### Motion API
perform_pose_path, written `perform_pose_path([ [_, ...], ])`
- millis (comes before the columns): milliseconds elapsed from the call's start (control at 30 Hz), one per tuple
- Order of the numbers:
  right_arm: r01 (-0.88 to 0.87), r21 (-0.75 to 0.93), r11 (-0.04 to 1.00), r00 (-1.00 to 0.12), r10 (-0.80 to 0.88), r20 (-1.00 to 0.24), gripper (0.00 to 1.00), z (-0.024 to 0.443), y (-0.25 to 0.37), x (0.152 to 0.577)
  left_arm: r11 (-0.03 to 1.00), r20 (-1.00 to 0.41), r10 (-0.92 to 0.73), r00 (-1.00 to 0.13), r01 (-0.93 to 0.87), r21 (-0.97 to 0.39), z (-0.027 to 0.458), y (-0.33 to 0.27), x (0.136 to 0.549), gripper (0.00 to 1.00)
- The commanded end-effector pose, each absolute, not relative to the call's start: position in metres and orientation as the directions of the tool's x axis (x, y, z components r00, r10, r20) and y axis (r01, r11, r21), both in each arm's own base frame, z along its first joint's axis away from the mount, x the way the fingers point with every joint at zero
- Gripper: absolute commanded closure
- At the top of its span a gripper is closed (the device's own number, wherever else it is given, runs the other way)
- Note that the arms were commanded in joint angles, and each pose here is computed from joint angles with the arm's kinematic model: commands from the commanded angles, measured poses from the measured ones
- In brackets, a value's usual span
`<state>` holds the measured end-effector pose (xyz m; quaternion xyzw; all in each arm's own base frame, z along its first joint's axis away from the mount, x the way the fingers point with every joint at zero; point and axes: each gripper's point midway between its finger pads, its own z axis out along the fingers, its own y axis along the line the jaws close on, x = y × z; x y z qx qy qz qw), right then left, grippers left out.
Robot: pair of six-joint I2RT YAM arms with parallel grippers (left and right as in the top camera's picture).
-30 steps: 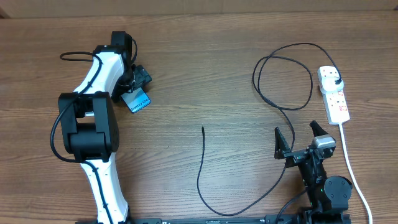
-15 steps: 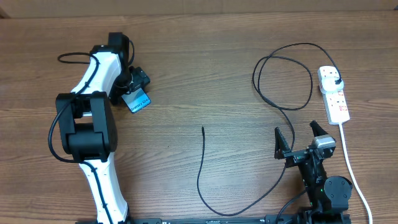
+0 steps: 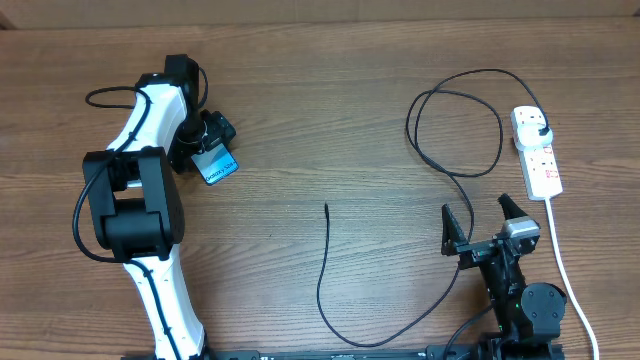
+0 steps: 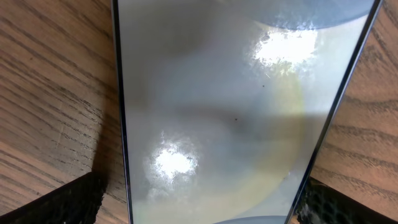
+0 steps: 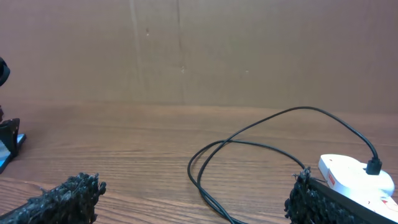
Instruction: Plug charger to phone and switch on socket
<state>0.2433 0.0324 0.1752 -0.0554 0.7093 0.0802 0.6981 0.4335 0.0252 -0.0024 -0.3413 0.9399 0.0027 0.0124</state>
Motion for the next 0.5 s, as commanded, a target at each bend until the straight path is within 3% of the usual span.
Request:
perform_pose_path([
  [0,-0.18,0.041,0.983,-0.017,0.038,-0.999,0.0,0.1731,0.0302,0.2437,0.768,0.084,-0.64,-0.764,-0.636,0.07,-0.0455,0.0275,0.404,0.0],
  [467,-0.18,0.041,0.983,-0.017,0.038,-0.999,0.0,0.1731,0.0302,0.2437,0.769,0.077,-0.639,-0.766,-0.635,0.064,-0.0458,0.0278,0.4062,0.0],
])
